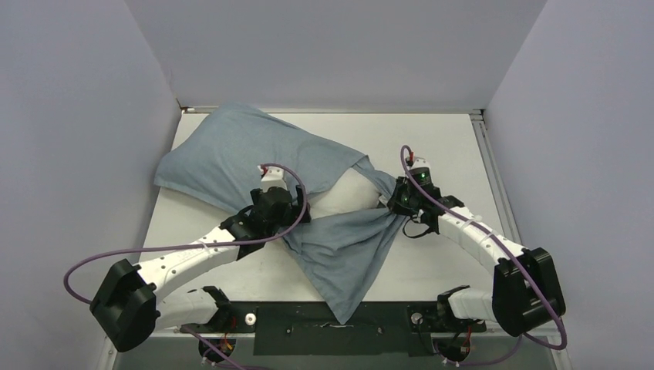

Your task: Remove the pillowcase from the pillow

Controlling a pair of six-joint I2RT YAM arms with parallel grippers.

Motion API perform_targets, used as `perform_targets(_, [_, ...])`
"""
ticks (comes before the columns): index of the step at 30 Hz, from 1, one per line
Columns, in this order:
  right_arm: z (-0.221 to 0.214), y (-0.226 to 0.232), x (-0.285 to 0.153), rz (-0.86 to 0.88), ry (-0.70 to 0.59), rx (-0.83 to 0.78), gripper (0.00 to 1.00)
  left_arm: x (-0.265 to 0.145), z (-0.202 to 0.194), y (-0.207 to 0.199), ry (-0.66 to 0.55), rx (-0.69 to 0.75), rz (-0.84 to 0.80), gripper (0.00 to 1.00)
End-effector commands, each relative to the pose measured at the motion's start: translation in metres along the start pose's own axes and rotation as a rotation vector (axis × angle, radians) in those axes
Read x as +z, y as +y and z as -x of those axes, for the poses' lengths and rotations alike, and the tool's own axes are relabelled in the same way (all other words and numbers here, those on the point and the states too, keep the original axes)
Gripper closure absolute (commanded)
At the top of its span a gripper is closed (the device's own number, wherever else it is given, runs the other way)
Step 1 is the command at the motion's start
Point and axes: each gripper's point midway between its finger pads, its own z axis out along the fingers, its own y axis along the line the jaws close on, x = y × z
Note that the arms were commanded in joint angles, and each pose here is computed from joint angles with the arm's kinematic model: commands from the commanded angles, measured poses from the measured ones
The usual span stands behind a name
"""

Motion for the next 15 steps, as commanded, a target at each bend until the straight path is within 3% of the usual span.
perform_targets(1, [-0.019,0.01,0.01,0.121,-0.004,0.093,0.95,-0.01,-0.016,0.031,0.071,0.061,0.096,0.04])
perform_targets(7, [-0.02,0.034,0.01,0.272,-0.023,0.102,0.95,-0.039,0.03,-0.002,-0.024,0.131,0.009,0.03])
perform_targets(15, [-0.023,0.043,0.009,0.333,-0.024,0.125,0.95,-0.084,0.084,-0.07,-0.162,0.235,-0.081,0.03])
